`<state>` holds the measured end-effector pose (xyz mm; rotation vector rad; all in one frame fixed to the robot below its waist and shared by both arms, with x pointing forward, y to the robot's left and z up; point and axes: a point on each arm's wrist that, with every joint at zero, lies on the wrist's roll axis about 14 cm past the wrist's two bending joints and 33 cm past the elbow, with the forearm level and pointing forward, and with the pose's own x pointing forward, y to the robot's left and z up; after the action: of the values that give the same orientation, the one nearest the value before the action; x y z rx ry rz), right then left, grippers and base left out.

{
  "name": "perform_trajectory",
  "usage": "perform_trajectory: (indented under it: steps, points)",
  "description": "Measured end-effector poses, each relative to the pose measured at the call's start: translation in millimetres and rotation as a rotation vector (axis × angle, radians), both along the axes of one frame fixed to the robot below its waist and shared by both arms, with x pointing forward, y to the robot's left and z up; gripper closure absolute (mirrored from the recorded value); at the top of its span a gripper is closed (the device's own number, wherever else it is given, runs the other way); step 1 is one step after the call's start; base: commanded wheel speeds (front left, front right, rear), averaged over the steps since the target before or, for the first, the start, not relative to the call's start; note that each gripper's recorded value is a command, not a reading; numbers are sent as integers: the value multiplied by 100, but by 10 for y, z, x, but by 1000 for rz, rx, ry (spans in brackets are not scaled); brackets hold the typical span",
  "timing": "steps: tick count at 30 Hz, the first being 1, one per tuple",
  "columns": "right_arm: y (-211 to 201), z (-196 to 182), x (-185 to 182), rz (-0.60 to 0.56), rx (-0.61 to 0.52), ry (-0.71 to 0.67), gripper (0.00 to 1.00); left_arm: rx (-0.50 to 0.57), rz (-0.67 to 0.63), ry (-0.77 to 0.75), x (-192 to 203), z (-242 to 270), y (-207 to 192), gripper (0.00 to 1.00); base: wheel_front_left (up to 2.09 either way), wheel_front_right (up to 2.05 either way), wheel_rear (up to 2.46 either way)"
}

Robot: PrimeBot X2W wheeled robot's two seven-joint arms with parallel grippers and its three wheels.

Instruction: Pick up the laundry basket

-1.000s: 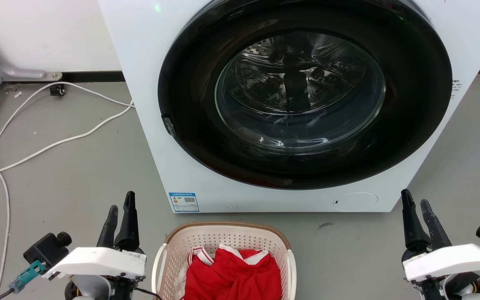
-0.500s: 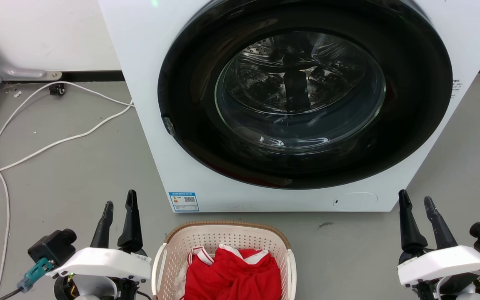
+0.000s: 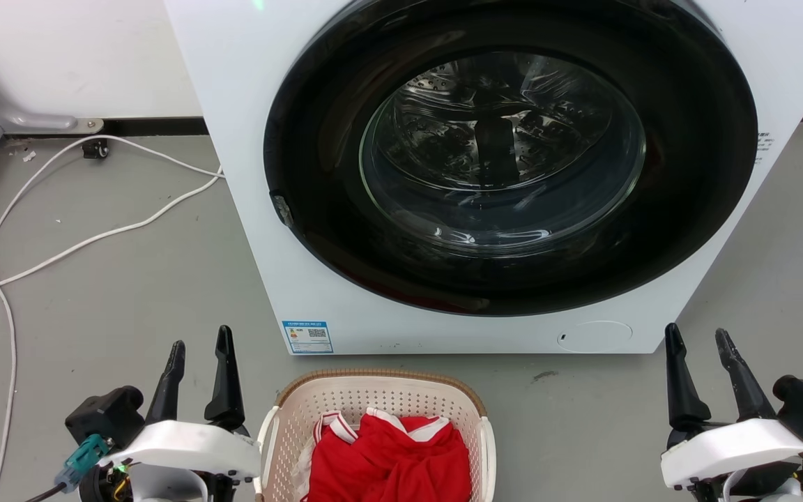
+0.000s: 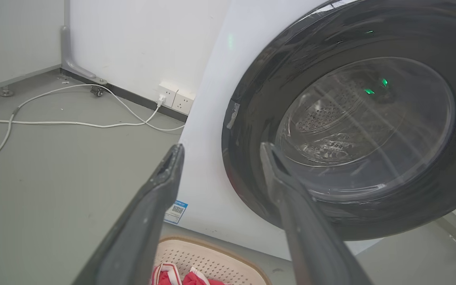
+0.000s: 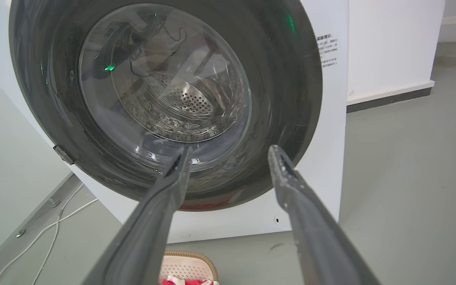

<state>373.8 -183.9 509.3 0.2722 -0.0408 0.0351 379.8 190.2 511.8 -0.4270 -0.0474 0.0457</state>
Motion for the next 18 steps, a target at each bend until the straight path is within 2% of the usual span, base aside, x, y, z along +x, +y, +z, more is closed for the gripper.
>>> perform_trajectory:
  steps: [18]
  points:
    - [31,15,-18,16,-174,-26,0,178,-7,-35,-19,62,-35,0,0,0,0]
